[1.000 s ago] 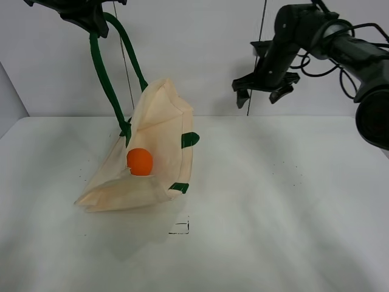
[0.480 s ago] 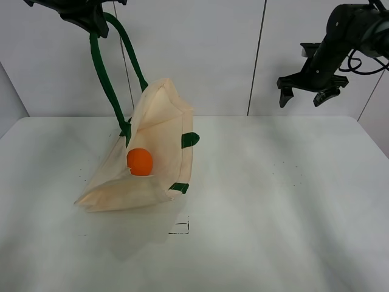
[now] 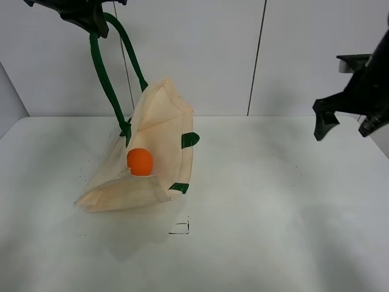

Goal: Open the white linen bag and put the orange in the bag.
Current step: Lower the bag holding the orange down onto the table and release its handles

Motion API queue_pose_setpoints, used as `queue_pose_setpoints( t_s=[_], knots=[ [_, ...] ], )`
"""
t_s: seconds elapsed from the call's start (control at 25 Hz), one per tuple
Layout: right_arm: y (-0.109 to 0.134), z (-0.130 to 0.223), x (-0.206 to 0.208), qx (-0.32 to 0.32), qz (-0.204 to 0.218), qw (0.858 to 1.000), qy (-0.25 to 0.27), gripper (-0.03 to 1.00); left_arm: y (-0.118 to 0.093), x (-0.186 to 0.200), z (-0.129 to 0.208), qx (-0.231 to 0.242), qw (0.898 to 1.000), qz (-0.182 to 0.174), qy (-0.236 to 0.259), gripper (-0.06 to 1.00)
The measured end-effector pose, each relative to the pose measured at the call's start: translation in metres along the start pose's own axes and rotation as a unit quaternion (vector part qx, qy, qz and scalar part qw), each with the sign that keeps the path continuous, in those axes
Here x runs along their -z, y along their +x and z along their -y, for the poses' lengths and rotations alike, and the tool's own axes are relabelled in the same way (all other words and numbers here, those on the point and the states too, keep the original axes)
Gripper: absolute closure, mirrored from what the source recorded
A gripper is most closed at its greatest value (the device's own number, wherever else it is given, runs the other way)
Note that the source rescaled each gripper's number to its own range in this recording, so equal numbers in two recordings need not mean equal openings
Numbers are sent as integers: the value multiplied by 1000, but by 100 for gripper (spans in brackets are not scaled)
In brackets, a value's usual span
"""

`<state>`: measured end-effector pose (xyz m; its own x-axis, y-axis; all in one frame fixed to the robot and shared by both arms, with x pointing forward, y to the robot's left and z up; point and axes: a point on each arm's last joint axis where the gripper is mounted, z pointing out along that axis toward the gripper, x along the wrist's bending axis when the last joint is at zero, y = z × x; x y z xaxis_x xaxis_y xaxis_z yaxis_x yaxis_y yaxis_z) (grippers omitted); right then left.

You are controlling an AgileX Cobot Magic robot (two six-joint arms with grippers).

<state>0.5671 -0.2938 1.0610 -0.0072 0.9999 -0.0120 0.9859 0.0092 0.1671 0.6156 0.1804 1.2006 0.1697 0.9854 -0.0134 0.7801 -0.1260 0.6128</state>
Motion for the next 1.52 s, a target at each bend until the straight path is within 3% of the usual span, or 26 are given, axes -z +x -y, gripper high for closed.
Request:
queue_pose_setpoints(
  t_s=[0.32, 0.48, 0.68, 0.92, 1.04, 1.24, 1.52],
  knots=[
    [-2, 153, 22, 11, 0, 1000, -14, -3, 0, 0, 0, 0, 1000, 0, 0, 94],
    [-2, 209, 20, 12, 0, 993, -115, -3, 0, 0, 0, 0, 1000, 0, 0, 94],
    [-3, 266, 25, 10, 1, 967, -256, -3, 0, 0, 0, 0, 1000, 0, 0, 94],
    [-3, 312, 45, 7, 2, 910, -414, -3, 0, 0, 0, 0, 1000, 0, 0, 94],
    [-3, 327, 48, 6, 2, 888, -459, -3, 0, -1, 0, 0, 1000, 0, 1, 94],
    [-4, 328, 47, 7, 3, 887, -462, -3, -4, -23, 12, 2, 999, 14, 40, 94],
    [-4, 328, 47, 7, 3, 887, -461, -3, -19, -124, 46, 26, 990, 56, 130, 94]
  ],
)
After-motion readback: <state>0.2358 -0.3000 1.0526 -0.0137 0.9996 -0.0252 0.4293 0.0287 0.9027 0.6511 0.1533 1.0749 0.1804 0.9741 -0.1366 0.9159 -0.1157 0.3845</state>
